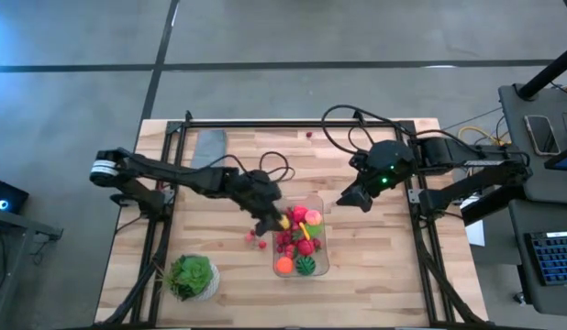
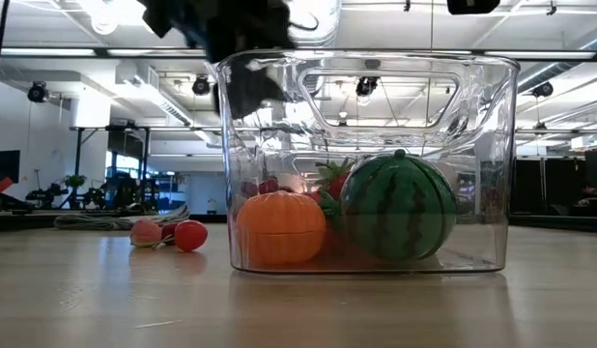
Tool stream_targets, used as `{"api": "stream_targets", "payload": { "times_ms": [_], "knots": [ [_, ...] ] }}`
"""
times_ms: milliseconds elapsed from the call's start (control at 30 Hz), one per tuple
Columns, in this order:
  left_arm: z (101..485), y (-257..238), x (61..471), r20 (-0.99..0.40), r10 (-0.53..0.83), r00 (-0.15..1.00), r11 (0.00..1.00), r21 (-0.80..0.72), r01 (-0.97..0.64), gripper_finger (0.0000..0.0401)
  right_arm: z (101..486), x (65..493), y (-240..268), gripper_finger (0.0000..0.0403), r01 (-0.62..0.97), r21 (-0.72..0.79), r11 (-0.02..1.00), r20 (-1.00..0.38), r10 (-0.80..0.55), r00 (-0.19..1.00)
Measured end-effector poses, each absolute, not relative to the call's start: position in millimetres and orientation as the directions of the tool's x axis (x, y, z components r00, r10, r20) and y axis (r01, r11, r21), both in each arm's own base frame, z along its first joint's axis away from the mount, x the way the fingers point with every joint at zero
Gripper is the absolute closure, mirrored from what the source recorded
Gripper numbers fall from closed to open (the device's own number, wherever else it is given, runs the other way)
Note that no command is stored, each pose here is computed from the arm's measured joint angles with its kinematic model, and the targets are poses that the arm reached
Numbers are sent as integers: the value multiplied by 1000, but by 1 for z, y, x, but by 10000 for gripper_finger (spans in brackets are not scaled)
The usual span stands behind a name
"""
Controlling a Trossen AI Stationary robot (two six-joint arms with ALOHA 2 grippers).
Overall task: Pick and placing Produce into tupperware
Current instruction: Put the cherry into the transparent bin
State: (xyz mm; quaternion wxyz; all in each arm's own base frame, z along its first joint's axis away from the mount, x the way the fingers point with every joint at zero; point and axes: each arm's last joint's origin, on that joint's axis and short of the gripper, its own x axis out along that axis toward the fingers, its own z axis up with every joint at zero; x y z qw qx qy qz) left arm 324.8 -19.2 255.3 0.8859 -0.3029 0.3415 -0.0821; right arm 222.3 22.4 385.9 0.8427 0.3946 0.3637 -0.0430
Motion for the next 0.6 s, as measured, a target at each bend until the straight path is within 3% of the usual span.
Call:
{"api": "stream_targets", "payload": {
  "times_ms": [100,200,300,433,600],
  "knots": [
    [263,-12,299,-667,-288,687,825,-538,-175,165,386,222,22,170,345,624,701,-647,214,732],
    [273,-5,269,-778,-68,624,853,-369,-368,164,385,221,22,170,345,608,716,-660,213,721],
    [279,0,243,-826,96,556,797,-271,-540,164,383,220,21,170,362,592,721,-677,199,709],
    [275,-3,229,-839,54,541,770,-310,-557,164,382,219,18,170,397,558,729,-695,150,703],
    [248,-22,229,-879,-101,466,850,-319,-419,164,381,219,17,170,409,528,745,-698,106,708]
  ]
}}
